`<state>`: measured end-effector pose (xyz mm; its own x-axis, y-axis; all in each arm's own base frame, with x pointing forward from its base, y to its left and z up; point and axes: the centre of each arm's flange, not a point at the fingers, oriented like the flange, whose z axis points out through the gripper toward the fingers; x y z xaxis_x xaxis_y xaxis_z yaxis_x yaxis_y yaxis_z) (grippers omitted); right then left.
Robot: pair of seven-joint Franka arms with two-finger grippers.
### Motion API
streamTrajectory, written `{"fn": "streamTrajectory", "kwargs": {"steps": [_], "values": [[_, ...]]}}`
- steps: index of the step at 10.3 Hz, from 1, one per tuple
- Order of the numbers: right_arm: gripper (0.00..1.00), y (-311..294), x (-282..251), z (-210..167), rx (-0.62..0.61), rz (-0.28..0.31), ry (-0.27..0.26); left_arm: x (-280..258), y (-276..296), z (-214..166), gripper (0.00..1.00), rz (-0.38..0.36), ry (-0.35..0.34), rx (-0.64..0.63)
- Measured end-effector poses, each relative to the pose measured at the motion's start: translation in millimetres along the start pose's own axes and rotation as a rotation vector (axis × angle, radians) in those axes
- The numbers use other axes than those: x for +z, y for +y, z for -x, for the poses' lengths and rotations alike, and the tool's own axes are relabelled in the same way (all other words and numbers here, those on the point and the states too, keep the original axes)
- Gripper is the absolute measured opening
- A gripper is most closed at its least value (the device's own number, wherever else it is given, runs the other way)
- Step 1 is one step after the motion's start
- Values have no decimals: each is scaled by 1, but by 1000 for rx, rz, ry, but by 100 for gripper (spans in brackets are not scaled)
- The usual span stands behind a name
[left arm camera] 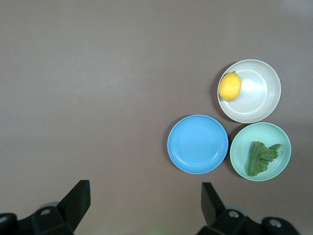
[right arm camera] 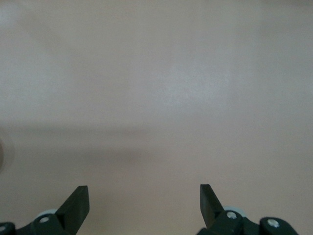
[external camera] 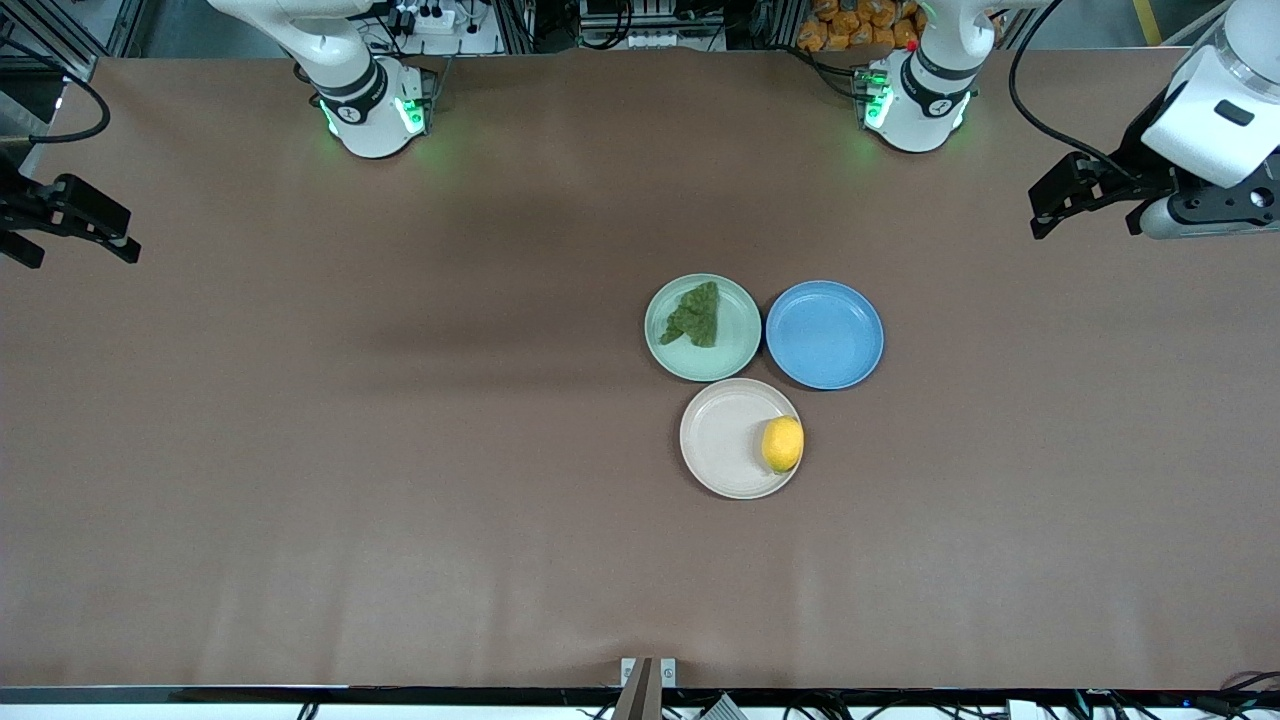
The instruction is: Place lemon and lettuce in plates
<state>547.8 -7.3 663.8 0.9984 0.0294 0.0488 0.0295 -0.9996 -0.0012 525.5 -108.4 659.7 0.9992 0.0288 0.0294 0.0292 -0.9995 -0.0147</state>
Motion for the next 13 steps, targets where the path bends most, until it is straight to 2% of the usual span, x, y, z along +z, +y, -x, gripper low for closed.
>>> {"fn": "streamTrajectory", "kwargs": {"steps": [13], "values": [[100,0,3,-1,20,-1,-7,7,5,-3,100,0,-13,12]]}}
